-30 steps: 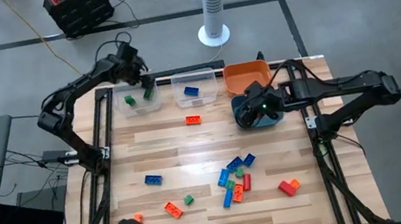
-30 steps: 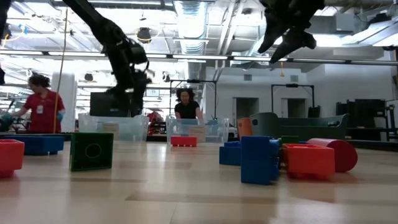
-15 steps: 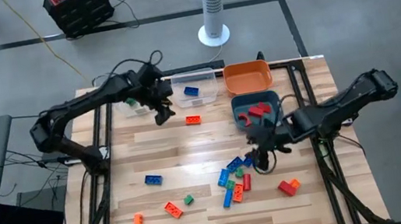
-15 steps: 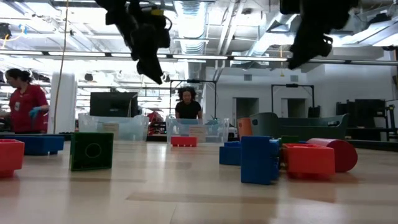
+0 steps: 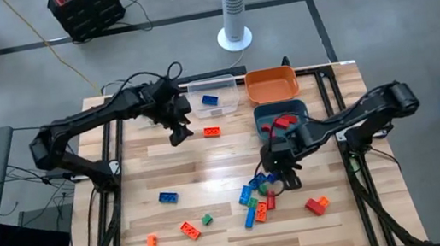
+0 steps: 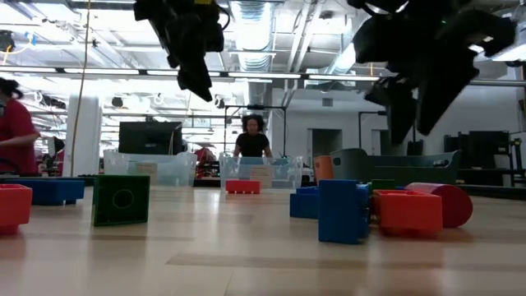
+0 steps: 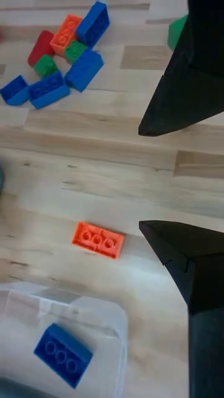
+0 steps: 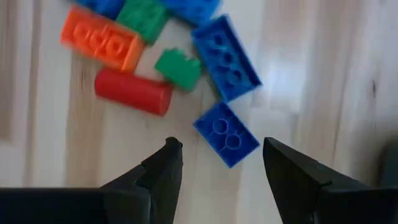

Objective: Sort blocks
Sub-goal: Put the blue game piece into the right transparent bin

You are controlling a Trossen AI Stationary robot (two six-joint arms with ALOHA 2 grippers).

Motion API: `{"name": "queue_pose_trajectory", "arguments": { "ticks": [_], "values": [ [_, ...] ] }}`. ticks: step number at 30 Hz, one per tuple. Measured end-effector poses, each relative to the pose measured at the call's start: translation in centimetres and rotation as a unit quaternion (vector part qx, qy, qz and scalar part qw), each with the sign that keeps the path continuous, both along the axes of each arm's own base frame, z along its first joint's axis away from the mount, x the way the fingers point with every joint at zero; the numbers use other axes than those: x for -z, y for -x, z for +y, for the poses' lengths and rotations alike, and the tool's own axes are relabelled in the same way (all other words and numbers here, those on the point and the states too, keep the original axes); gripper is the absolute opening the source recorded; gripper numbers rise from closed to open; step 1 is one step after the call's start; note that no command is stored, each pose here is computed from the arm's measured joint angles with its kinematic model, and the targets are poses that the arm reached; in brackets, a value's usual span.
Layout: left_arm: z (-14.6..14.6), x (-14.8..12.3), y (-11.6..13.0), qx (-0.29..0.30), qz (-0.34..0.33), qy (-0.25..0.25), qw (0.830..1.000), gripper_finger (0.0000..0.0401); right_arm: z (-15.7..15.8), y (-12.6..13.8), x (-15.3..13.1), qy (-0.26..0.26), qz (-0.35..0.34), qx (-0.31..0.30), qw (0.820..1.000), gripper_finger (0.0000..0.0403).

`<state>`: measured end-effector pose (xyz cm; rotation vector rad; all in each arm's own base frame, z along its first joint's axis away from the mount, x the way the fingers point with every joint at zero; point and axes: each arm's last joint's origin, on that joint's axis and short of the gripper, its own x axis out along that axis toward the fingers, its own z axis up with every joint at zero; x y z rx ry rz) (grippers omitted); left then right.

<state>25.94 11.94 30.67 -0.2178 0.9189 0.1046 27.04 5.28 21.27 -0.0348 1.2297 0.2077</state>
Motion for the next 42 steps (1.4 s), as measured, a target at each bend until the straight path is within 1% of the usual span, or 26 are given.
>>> {"name": "queue_pose_trajectory", "arguments": {
  "ticks": [2, 3, 6, 11, 19, 24, 28, 32, 34, 36, 42],
  "values": [
    [0.1, -0.2, 0.2, -0.004, -0.003, -0.001, 1.0, 0.0228, 0.0, -0.4, 0.5, 0.016, -0.004, -0.046, 0.999, 0.0228],
    [0.1, -0.3, 0.3, -0.006, -0.004, -0.001, 1.0, 0.0228, 0.0, -0.7, 1.0, 0.021, -0.002, -0.059, 0.998, 0.0228],
    [-0.1, -0.5, 0.5, -0.008, -0.005, 0.001, 1.0, 0.0228, -0.2, -1.2, 2.2, 0.026, 0.02, -0.062, 0.998, 0.0228],
    [-0.2, -0.6, 0.8, -0.006, 0.002, 0.004, 1.0, 0.0228, -0.6, -1.4, 2.6, 0.029, 0.028, -0.063, 0.997, 0.0231],
    [-0.1, -0.5, 0.9, -0.01, 0.008, -0.002, 1.0, 0.0228, -0.4, -1.1, 2.8, 0.04, 0.028, -0.12, 0.992, 0.024],
    [-0.1, -0.5, 0.9, -0.015, 0.008, -0.002, 1.0, 0.0228, -0.7, -1.5, 4.5, 0.041, 0.051, -0.118, 0.991, 0.024],
    [-0.1, -0.5, 0.9, -0.022, 0.011, -0.002, 1.0, 0.0228, -0.5, -2.3, 5.9, 0.044, 0.054, -0.119, 0.991, 0.024],
    [-0.2, -0.4, 1.1, -0.023, 0.023, 0.004, 0.999, 0.0228, -0.5, -2.4, 6.9, 0.042, 0.076, -0.102, 0.991, 0.0238],
    [-0.2, -0.3, 1.2, -0.024, 0.028, 0.003, 0.999, 0.0228, -0.4, -2.4, 7.0, 0.042, 0.078, -0.098, 0.991, 0.0231],
    [-0.2, -0.3, 1.3, -0.025, 0.033, 0.002, 0.999, 0.0228, -0.2, -2.4, 7.0, 0.045, 0.076, -0.098, 0.991, 0.0215],
    [-0.2, -0.3, 1.3, -0.022, 0.033, -0.004, 0.999, 0.0228, -0.5, -2.2, 6.1, 0.036, 0.067, -0.073, 0.994, 0.0127]
  ]
}}
